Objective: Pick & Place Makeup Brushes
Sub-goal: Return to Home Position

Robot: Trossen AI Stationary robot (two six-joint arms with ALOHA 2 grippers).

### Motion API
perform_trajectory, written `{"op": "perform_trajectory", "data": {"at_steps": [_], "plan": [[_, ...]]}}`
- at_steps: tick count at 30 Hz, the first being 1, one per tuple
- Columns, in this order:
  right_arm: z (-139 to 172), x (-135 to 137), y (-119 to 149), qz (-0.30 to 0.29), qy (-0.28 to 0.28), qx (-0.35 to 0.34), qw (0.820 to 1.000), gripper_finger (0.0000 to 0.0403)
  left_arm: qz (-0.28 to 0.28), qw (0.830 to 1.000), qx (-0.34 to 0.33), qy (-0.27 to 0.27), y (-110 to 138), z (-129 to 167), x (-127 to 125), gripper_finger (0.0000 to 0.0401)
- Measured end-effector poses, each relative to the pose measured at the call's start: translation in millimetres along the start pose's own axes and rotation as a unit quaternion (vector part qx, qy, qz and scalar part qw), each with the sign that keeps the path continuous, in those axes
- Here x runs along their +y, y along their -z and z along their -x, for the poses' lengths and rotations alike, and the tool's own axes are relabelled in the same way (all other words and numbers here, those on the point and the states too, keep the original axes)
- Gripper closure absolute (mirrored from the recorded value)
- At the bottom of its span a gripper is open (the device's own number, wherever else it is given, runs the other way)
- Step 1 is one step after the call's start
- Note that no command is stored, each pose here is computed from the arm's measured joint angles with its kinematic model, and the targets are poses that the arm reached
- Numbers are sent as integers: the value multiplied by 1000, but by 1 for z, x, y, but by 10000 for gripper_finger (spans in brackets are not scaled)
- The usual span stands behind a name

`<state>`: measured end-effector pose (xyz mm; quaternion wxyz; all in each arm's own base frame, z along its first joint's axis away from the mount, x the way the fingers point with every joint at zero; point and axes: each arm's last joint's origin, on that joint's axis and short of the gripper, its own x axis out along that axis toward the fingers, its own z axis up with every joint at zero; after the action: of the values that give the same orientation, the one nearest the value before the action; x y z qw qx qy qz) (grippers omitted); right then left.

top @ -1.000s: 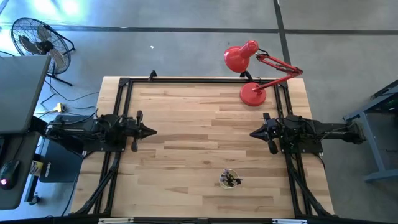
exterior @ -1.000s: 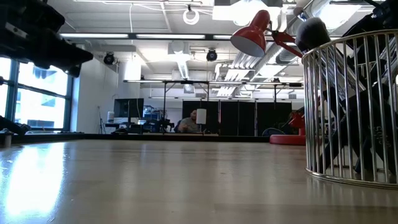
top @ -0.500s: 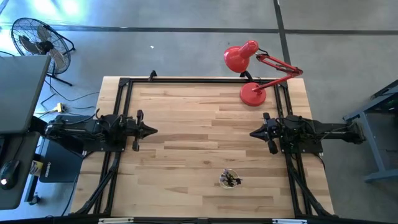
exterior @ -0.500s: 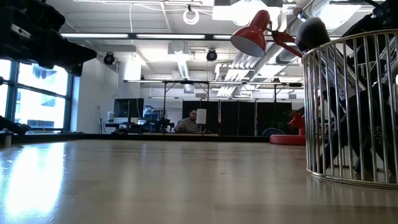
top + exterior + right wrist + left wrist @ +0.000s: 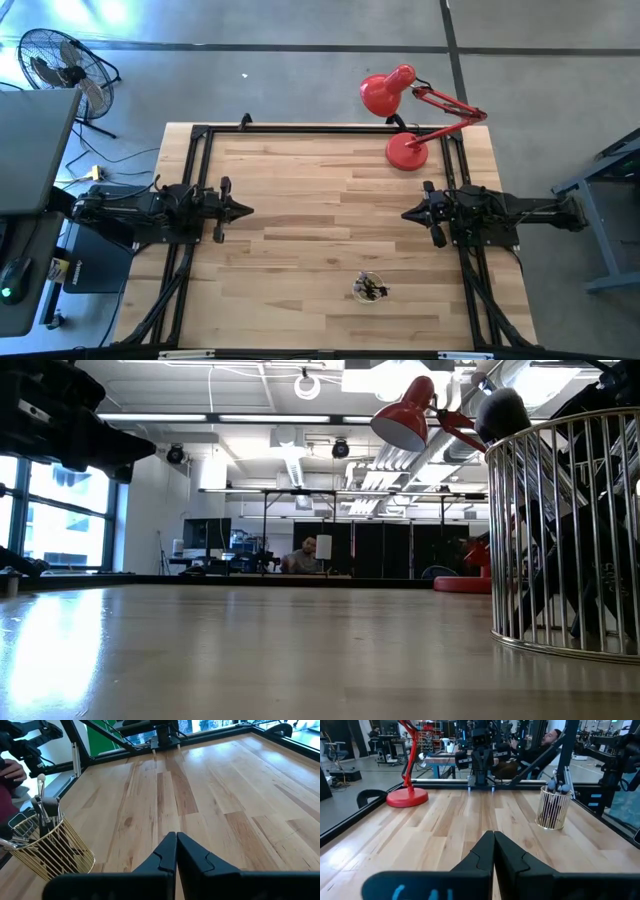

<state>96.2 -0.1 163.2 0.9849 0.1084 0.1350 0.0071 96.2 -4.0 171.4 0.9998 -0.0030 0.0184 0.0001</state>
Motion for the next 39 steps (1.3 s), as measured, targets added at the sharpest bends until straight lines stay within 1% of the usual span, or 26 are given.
{"op": "perform_trajectory", "data": {"at_steps": [39], "plan": [[0,0,0,0,0,0,1000,394,0,1000,-3,0,0,0,0,401]]}}
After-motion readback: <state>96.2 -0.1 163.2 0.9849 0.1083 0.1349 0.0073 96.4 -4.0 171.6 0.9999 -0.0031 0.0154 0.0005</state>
